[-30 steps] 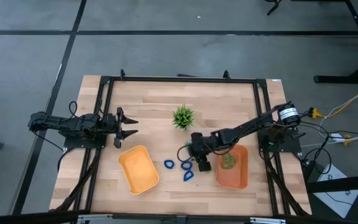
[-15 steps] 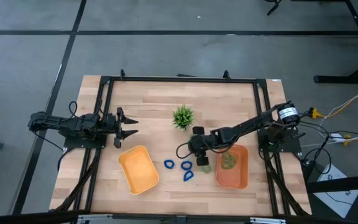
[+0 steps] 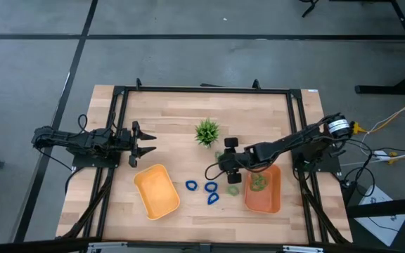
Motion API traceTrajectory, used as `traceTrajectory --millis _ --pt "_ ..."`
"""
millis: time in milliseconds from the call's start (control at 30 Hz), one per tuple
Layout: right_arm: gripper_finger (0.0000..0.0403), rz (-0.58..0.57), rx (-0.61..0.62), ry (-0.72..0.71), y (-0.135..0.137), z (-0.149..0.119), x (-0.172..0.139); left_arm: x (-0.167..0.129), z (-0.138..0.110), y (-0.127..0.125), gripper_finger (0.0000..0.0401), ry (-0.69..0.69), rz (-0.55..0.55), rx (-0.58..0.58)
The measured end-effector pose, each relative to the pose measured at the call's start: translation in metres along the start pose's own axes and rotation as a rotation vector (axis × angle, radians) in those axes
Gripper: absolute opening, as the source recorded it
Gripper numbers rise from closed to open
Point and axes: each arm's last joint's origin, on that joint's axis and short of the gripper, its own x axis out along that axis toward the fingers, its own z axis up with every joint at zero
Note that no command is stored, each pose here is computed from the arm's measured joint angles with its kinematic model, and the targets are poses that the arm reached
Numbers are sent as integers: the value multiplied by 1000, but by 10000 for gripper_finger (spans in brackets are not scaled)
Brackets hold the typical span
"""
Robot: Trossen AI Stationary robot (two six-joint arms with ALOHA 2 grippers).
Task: Sort spring keychains
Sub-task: Put the green spring keychain into the orange bin
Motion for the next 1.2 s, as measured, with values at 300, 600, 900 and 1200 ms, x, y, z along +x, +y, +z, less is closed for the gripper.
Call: traceTrajectory --millis 300,600,900,1200 --pt "158 -6 42 6 -2 -2 2 0 0 0 196 0 0 0" --pt "158 -14 82 17 -8 -4 19 0 0 0 196 0 0 0" --pt "158 87 168 21 -9 -6 32 0 0 0 196 0 0 0" --pt "157 96 161 25 -10 -9 47 0 0 0 196 0 0 0"
